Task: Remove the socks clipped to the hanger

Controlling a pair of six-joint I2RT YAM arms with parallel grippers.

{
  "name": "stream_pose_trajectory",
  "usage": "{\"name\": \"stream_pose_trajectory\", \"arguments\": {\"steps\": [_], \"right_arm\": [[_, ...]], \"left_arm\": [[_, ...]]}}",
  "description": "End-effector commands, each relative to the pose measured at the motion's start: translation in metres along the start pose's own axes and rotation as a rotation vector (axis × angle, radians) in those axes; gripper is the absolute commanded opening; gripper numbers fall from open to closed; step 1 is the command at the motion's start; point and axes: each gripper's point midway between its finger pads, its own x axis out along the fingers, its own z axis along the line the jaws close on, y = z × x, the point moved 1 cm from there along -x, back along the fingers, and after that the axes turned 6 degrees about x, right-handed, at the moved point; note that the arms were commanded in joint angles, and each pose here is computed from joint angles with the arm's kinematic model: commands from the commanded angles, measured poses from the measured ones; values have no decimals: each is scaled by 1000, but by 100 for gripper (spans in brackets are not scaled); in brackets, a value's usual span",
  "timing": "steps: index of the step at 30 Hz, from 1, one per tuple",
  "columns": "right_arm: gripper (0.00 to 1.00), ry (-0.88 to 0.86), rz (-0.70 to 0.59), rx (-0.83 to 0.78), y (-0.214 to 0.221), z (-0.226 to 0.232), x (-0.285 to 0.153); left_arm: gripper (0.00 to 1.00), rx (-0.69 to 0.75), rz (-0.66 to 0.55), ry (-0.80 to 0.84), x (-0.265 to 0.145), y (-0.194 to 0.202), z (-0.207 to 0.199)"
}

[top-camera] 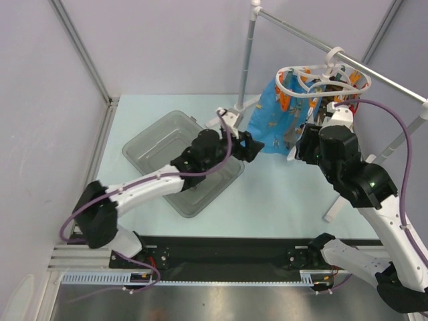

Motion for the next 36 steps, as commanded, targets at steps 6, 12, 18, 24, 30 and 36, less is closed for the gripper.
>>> {"name": "stream_pose_trajectory", "arguments": {"steps": [6,12,18,24,30,36], "right_arm": [[56,2,-89,6,-36,-9,-24],[55,-10,-141,36,-47,-12,-37],[55,-41,-155,56,-57,0,-31],[55,-42,-170,44,-73,16,-12],[54,-21,-179,84,-94,29,8],[54,36,-189,75,-102,30,31]], "left_arm": [[69,76,-198,84,90,-52,-46],[61,71,-204,103,113,-50,-50],[40,69,-207,130,117,-50,-56],[0,104,-205,166,116,-53,-71],[0,145,-227,167,95,-72,-87],[0,179,-221,121,84,-74,-92]]}}
